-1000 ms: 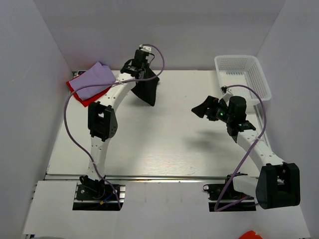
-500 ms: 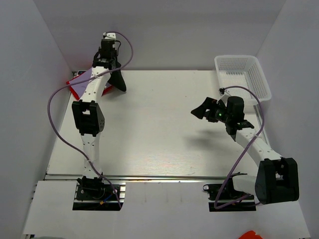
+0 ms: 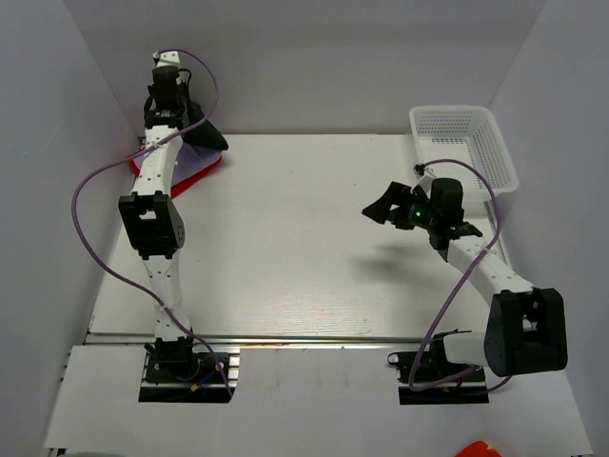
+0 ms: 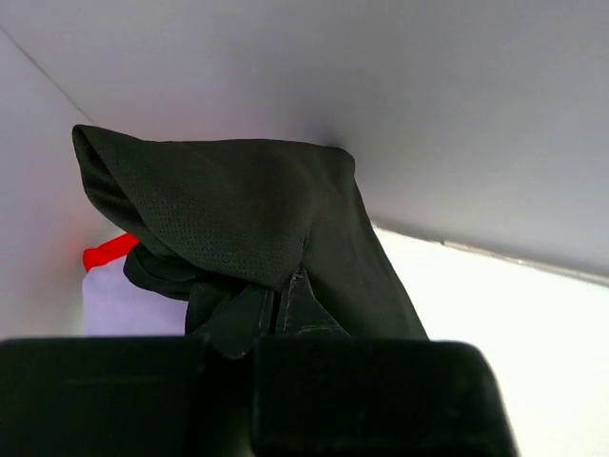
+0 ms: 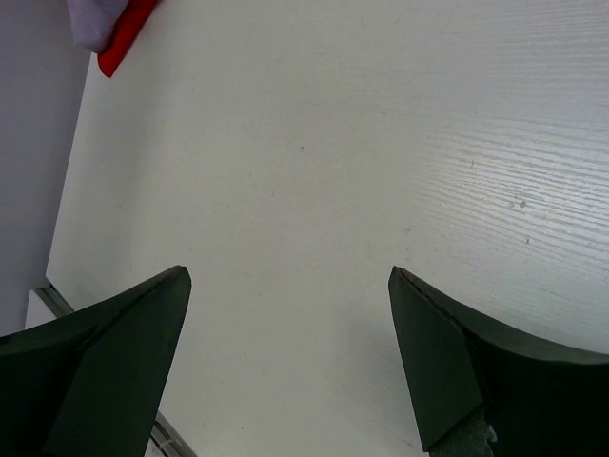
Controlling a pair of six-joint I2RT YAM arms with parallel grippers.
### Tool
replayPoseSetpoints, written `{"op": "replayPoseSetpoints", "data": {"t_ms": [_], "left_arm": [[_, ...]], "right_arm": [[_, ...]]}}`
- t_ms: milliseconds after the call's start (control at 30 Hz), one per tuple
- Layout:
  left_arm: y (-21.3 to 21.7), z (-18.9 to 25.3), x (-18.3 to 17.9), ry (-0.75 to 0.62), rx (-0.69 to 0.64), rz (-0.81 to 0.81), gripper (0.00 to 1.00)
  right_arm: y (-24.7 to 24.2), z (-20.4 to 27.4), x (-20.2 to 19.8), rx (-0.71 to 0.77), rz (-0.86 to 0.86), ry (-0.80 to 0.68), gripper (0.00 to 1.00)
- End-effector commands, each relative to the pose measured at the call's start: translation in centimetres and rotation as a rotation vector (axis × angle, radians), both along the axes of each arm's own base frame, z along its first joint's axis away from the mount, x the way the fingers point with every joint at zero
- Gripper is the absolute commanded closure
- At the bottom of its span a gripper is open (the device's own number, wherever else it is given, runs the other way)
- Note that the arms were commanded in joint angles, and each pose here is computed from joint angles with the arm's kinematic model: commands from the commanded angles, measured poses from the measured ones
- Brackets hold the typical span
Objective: Fold and stack the t-shirts
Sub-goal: Put the neatly folded tshirt into the corner of the board with the left arm
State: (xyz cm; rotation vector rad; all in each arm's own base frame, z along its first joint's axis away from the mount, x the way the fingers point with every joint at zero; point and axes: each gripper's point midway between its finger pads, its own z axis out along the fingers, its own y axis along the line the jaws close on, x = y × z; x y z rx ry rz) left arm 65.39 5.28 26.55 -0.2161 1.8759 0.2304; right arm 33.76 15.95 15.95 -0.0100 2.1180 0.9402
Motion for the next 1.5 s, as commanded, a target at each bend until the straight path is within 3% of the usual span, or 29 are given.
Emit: {"op": "replayPoseSetpoints", "data": {"t_ms": [0,267,1233,1267,1467], "left_arm": [[2.0,3.2,0.5,-0.112,-0.044,0.025,1.0],[4.8,-1.9,-1.6,0.002,-0.111,0.077,1.0],[10.2,-8.2,-5.5,0.184,-0.128,0.271,1.0],[10.2,-8.8,-5.8,0.204,-0.129,0.272,0.84],[11.7,-9.6,-7.3,0.252,-0.124,0.333,0.6]], "right_arm": [[0.4,1.8,1.1,0.003,0.032,-0.055,0.1],[0.8,1.0,1.5,0.011,0.061,-0.02,0.1],[0.9,-0.9,1.6,-0.005,0.08,0.043,0.1],[1.0,-1.1,1.6,-0.004,0.082,0.049,0.1],[1.2,-1.2,1.5,0.002,0.09,0.057,0.1]]}}
